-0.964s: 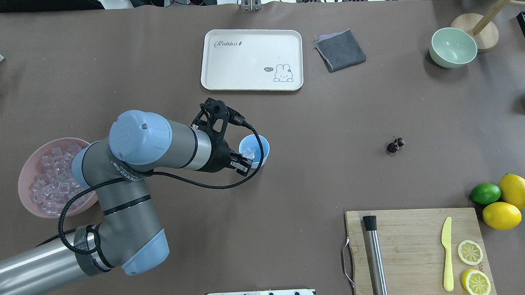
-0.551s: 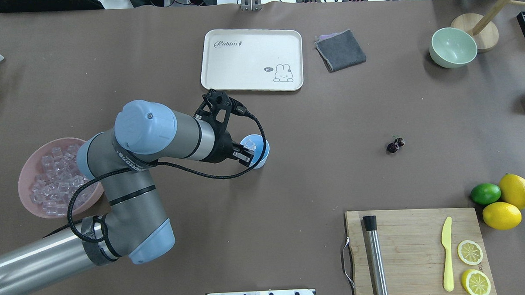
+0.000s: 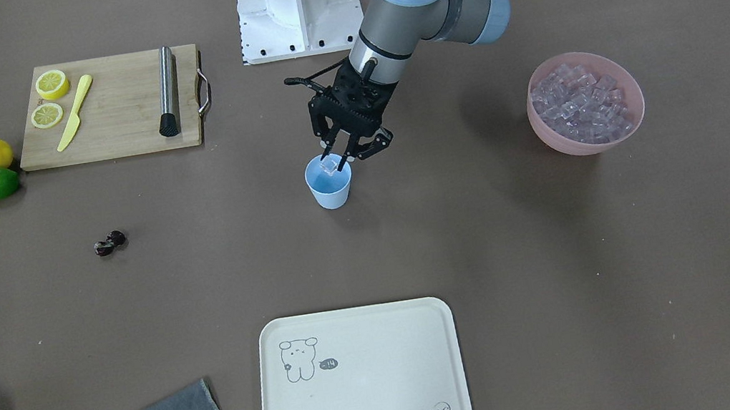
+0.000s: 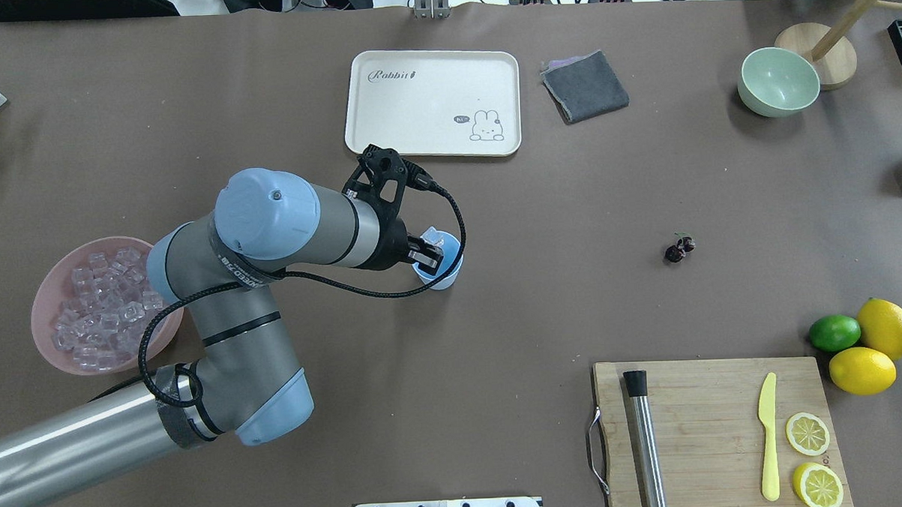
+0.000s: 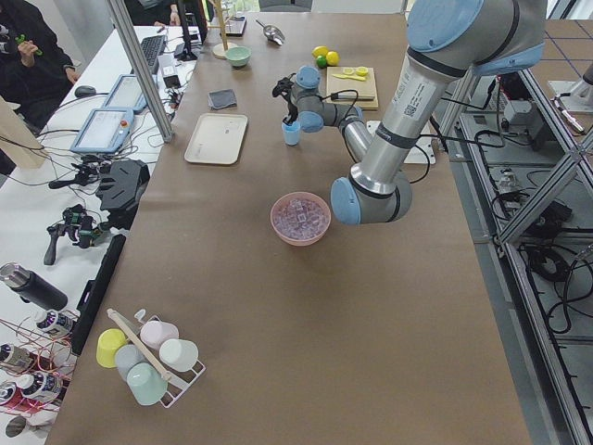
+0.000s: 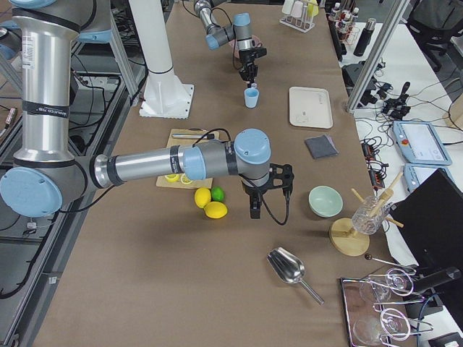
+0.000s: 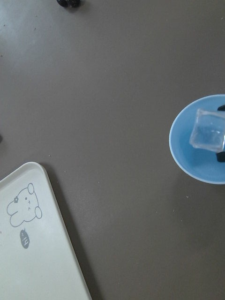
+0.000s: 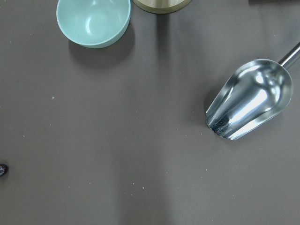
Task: Put ice and cherries in cup
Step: 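Lower the left gripper into the cup and release the ice cube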
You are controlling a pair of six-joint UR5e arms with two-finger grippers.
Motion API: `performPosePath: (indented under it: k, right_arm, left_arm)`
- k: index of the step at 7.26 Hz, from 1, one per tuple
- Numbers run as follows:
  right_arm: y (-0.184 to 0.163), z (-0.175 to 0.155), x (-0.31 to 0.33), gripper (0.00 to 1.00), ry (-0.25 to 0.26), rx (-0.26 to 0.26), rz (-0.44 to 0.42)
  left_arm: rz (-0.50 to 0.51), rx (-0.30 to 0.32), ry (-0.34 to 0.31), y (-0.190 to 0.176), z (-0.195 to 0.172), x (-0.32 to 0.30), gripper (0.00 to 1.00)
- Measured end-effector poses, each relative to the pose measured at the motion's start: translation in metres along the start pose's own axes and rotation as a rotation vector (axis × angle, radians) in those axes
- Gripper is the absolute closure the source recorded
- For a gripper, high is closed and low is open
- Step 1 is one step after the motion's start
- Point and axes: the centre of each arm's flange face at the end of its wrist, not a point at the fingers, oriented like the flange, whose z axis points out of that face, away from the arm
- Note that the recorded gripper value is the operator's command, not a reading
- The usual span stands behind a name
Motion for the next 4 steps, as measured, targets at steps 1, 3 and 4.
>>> performPosePath:
  k: [1, 3, 4]
  right_arm:
    - [-0.0006, 0.0003, 0.0001, 0.00, 0.000, 0.000, 0.000]
    - [-0.0034, -0.0007, -0.0014, 0.00, -0.001, 0.003, -0.002]
    - [-0.0052, -0.0006, -0.0015, 0.00, -0.001, 0.003, -0.002]
  left_arm:
    - [-0.002, 0.001, -0.003, -0.0007, -0.0004, -0.0020, 0.04]
    - [-0.002, 0.006, -0.009, 0.0001, -0.0014, -0.0061, 0.03]
    - [-0.003, 0.016, -0.014, 0.0000, -0.0023, -0.0062, 0.03]
